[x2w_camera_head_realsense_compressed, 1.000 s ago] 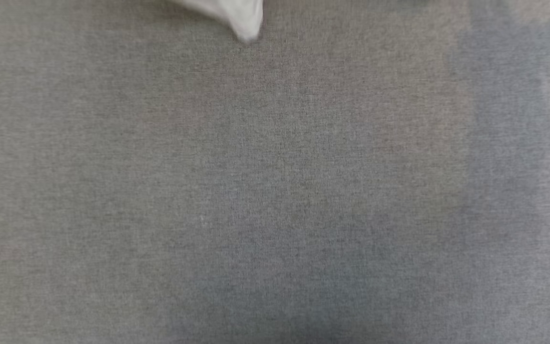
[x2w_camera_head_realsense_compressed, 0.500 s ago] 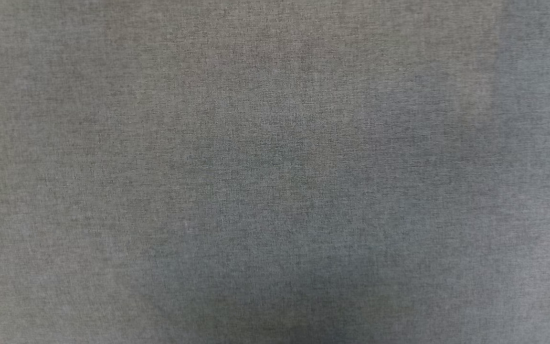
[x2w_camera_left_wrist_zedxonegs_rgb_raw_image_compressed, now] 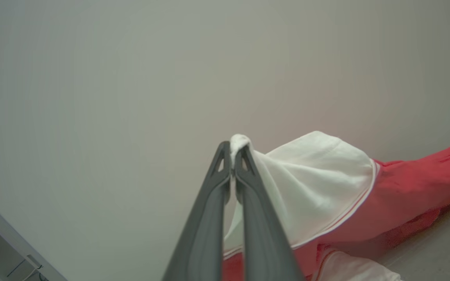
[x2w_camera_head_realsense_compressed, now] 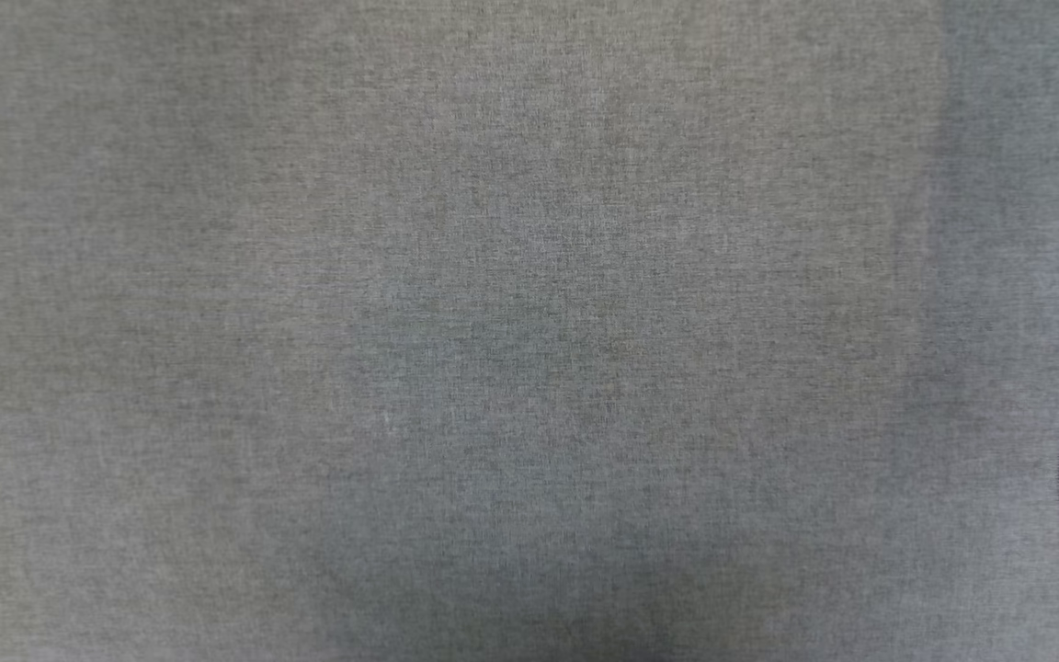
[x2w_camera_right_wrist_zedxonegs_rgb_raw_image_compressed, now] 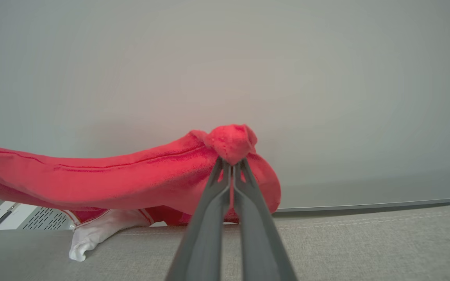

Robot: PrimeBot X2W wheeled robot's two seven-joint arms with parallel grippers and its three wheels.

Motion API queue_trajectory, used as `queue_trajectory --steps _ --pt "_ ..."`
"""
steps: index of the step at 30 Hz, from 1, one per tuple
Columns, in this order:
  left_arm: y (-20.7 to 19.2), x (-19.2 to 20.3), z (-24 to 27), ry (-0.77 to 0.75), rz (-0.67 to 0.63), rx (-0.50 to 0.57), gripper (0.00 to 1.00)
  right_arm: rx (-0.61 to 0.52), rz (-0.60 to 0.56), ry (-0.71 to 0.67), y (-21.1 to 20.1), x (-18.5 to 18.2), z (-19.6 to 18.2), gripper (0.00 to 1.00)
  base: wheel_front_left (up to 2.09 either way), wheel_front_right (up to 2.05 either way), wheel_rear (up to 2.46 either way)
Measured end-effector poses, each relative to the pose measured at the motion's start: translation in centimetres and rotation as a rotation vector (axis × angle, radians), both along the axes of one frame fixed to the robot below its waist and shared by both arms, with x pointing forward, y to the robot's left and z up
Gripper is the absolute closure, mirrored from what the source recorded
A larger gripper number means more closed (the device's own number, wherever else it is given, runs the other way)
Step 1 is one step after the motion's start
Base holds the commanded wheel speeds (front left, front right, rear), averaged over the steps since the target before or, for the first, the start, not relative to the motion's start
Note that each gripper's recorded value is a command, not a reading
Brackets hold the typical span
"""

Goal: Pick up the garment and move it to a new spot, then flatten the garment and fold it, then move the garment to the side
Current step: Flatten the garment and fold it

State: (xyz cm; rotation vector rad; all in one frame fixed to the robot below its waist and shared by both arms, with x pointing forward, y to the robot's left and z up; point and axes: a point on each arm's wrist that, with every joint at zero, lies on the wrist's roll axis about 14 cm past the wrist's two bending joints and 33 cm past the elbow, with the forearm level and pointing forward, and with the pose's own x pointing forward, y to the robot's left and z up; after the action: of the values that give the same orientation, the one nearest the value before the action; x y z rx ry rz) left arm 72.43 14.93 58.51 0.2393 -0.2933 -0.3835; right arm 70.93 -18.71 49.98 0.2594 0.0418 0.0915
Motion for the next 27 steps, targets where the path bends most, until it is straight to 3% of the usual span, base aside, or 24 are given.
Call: queue_trajectory --steps 9,27 --pt "-1.4 -7.8 -6.8 0.175 -0.039 -0.049 1.0 0.007 0.025 0.126 0.2 -5.7 -3.8 1.0 0.0 0.0 0.0" --pt "0.3 -24.5 -13.8 0.493 0.015 -0.097 1.0 0.128 0.027 0.404 -0.9 -18.9 -8.3 1.0 0.0 0.0 0.0"
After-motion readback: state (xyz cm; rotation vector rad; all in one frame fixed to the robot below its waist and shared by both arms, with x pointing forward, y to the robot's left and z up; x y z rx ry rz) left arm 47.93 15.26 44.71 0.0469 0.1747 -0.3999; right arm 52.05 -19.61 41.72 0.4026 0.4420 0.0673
